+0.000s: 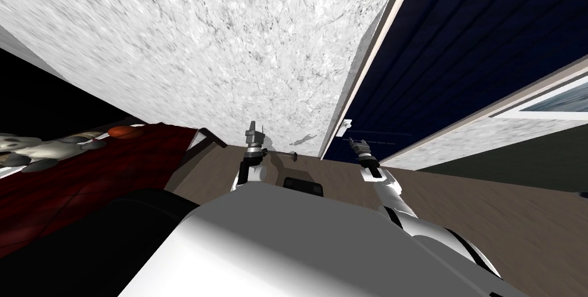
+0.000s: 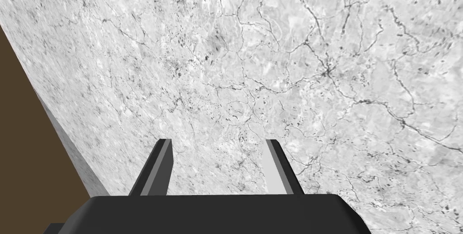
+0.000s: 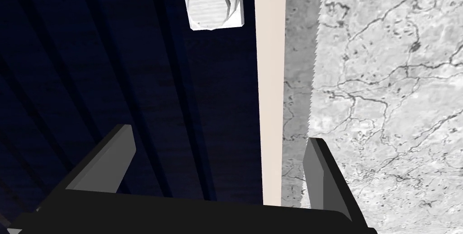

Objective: Pull the door open

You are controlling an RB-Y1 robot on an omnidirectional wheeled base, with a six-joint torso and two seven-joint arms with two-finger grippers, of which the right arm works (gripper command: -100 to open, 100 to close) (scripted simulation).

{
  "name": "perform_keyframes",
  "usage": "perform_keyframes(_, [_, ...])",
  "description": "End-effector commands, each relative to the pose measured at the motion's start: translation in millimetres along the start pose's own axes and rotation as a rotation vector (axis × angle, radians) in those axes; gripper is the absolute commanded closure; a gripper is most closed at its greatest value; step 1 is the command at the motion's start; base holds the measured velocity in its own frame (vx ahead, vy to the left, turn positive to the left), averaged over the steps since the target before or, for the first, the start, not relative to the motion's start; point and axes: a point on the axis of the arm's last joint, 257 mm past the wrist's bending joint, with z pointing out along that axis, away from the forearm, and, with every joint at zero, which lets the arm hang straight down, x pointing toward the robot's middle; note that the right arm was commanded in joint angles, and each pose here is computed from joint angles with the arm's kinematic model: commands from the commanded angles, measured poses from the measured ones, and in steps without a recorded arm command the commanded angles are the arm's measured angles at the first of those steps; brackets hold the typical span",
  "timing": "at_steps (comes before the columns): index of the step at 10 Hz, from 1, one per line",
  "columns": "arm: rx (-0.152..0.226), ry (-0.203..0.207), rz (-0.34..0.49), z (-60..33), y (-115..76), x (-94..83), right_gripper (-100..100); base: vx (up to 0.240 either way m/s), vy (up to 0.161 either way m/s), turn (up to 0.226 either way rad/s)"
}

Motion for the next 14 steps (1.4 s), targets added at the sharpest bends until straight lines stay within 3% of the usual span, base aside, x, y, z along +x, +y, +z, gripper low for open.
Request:
perform_keyframes(1, [0.009, 0.021, -0.044, 0.2, -8.3, 5.2, -100, 0.112, -0.028, 0.032])
perform_keyframes(6, [0.027, 0.06, -0.12, 0.3, -24.6, 14.7, -100, 0.086, -0.017, 0.021])
perform_keyframes(14, [0.05, 0.059, -0.114, 1.6, -27.3, 15.5, -100, 0.171, -0.017, 0.03])
